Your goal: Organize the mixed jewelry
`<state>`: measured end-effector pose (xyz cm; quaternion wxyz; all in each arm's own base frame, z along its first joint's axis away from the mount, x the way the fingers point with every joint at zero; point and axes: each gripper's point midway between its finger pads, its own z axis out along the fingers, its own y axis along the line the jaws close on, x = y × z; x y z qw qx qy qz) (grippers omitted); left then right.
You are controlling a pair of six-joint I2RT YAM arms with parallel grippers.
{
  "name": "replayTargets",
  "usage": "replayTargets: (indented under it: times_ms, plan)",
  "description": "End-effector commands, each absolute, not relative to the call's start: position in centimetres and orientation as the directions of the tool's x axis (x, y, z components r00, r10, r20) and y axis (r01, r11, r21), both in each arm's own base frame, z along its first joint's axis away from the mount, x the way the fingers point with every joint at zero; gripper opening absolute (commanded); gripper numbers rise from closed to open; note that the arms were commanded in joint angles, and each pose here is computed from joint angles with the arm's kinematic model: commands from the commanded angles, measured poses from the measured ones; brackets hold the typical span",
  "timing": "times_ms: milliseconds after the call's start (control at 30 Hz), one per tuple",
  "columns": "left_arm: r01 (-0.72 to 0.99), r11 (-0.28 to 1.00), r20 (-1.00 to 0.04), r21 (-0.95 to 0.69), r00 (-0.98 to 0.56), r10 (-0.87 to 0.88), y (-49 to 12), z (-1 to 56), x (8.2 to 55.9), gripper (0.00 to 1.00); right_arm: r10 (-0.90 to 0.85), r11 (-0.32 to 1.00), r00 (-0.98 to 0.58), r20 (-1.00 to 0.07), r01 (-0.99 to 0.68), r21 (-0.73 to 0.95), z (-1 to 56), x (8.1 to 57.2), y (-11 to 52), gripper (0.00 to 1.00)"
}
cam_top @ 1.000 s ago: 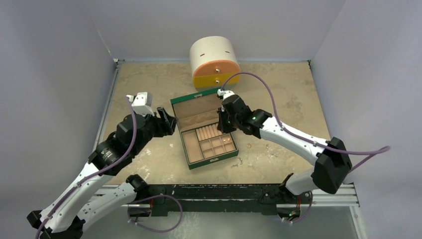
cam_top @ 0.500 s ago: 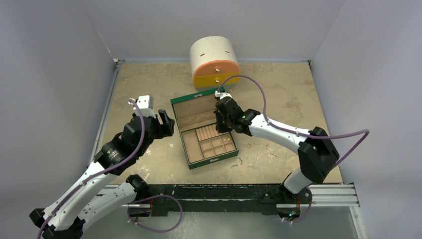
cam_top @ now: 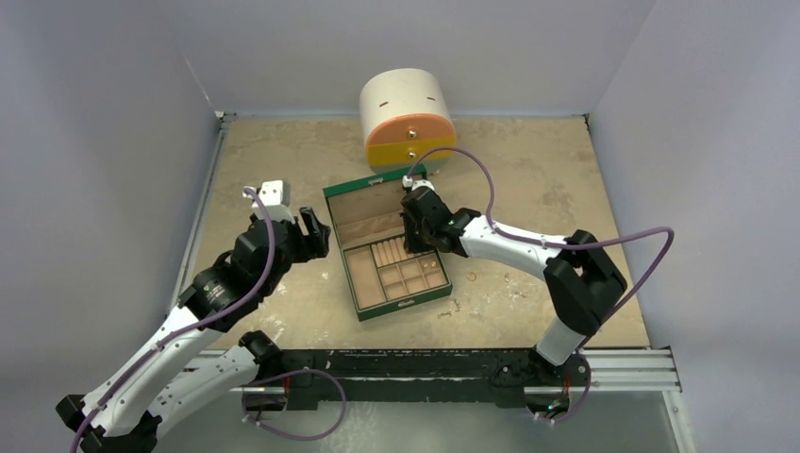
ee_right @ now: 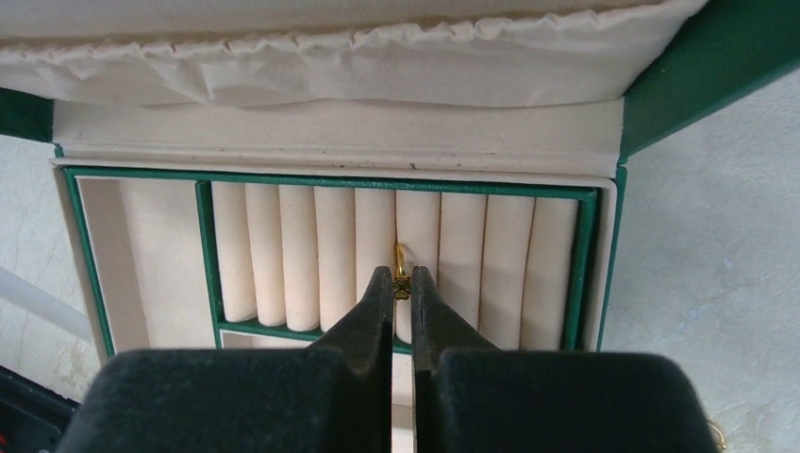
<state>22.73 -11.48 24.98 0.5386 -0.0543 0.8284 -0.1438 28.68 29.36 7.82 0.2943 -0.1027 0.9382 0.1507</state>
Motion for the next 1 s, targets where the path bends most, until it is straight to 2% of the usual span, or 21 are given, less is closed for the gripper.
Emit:
replayTargets:
  times_ms: [0, 500, 767, 967]
  plan:
    - [0.064, 0.955, -0.892, -0.29, -0.381, -0.246, -11.3, 25.7, 23.2, 0.67, -0.088, 0.936, -0.808, -0.582, -0.267, 0.229, 7.2, 29.0, 29.8, 0.0]
    - [0.064, 0.957, -0.892, -0.283, -0.385, -0.238, -11.4, 25.5, 23.3, 0.67, -0.07, 0.937, -0.843, -0.534, -0.24, 0.256, 5.1, 28.2, 30.0, 0.0]
    - [0.064, 0.957, -0.891, -0.283, -0.387, -0.237, -11.5, 25.5, 23.4, 0.67, -0.027, 0.924, -0.811, -0.585, -0.244, 0.296, 9.5, 28.3, 29.9, 0.25]
    - [0.064, 0.957, -0.89, -0.283, -0.389, -0.237, -11.5, 25.4, 23.3, 0.67, 0.037, 0.917, -0.783, -0.621, -0.221, 0.333, 13.7, 27.7, 28.8, 0.32]
